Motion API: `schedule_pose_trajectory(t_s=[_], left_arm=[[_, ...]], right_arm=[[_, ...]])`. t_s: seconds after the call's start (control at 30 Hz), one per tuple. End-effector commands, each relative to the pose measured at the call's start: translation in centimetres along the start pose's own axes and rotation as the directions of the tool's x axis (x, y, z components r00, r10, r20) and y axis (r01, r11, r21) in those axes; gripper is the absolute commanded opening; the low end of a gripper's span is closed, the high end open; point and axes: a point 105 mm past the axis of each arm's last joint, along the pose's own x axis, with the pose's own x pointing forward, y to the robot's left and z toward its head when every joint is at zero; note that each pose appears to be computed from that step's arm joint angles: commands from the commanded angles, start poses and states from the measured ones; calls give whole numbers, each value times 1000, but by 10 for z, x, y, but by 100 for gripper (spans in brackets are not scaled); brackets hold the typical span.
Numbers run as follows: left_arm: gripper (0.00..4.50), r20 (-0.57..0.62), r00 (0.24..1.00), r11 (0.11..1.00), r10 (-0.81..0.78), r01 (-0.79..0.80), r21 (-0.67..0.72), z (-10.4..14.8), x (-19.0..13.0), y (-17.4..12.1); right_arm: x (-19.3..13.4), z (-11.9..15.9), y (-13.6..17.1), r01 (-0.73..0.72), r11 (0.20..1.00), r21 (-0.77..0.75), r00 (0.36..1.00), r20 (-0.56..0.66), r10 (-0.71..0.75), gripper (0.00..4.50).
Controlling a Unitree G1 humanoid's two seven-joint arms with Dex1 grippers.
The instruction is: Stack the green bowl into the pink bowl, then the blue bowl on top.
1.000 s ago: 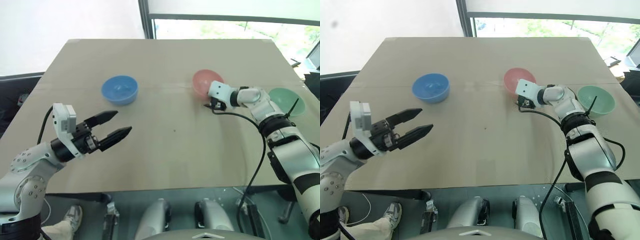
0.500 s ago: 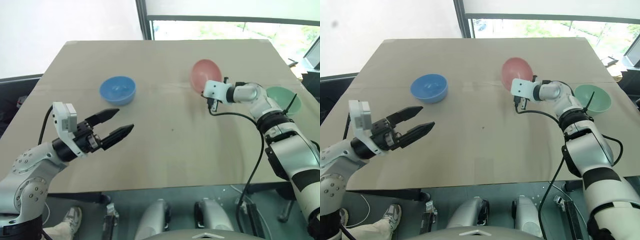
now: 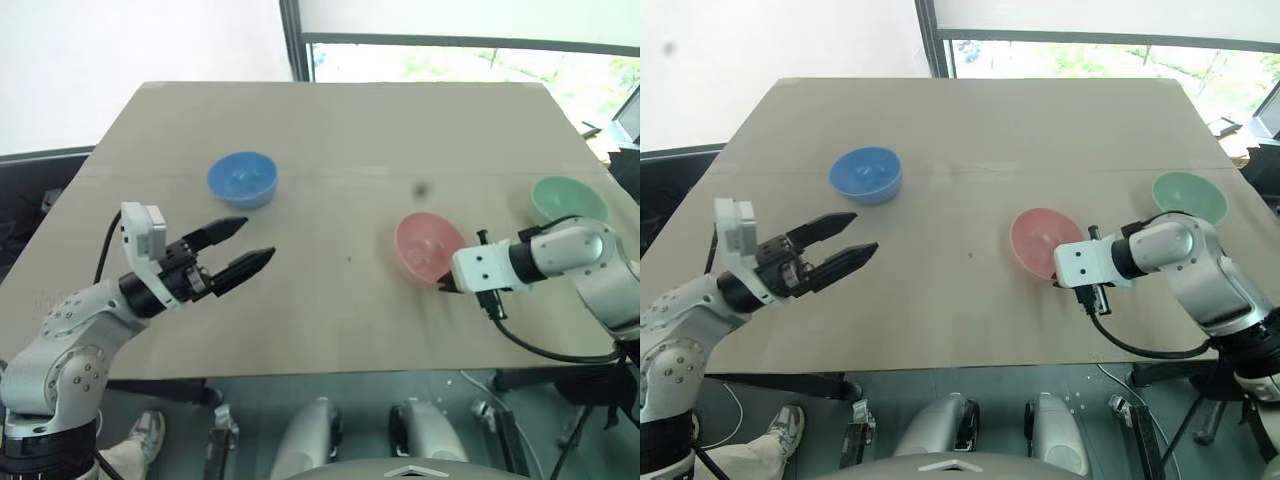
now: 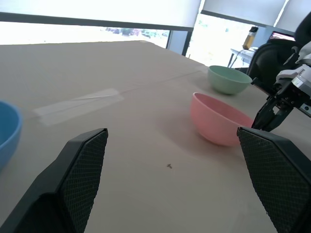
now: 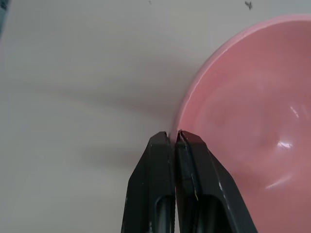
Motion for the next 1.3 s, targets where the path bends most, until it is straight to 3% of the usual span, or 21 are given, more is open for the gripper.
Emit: schedule_pose_trajectory(t_s=[0.03,0.2,0.3,0.37,0.43,0.53,0.67,0.77,0.87,1.0,1.1,1.2,1.23,1.3], left_arm=[[450,15,1000,999,-15,15,34,6,2,1],[450,17,1000,999,-24,23,33,6,4,0],[450,16,999,999,-27,27,29,4,4,-1],[450,17,999,999,-28,27,25,3,4,-2],[450,19,999,999,-28,28,21,3,4,-2],[450,21,999,999,-29,29,15,1,5,-2],[450,25,999,999,-45,45,7,-1,10,-4],[450,31,998,998,-55,55,9,0,14,-3],[450,31,998,998,-56,55,10,1,14,-3],[450,24,998,998,-58,57,13,1,12,-6],[450,31,998,998,-62,61,14,3,10,-9],[450,74,988,991,-135,133,27,12,7,-20],[450,80,983,986,-168,166,32,14,6,-25],[450,81,972,976,-219,218,28,16,6,-32]], right_arm=[[2,16,-1,14,1000,-2,999,30,-14,84],[-6,25,-21,161,986,42,985,60,-164,309],[-23,35,-32,213,963,164,965,120,-234,412],[-49,34,-47,276,921,276,935,144,-323,412],[-80,16,-66,400,845,356,890,72,-451,412],[-124,-42,-89,630,678,379,768,-169,-618,412],[-147,-114,-98,788,477,388,612,-418,-672,412],[-125,-162,-86,778,412,475,625,-506,-595,412],[-105,-179,-78,735,410,540,673,-504,-541,412],[-97,-192,-76,726,406,556,685,-530,-499,412],[-103,-193,-86,751,384,537,655,-532,-536,332],[-105,-190,-90,750,400,527,657,-521,-545,193],[-105,-189,-90,749,405,524,658,-520,-545,175],[-106,-190,-88,748,412,520,660,-519,-542,92]])
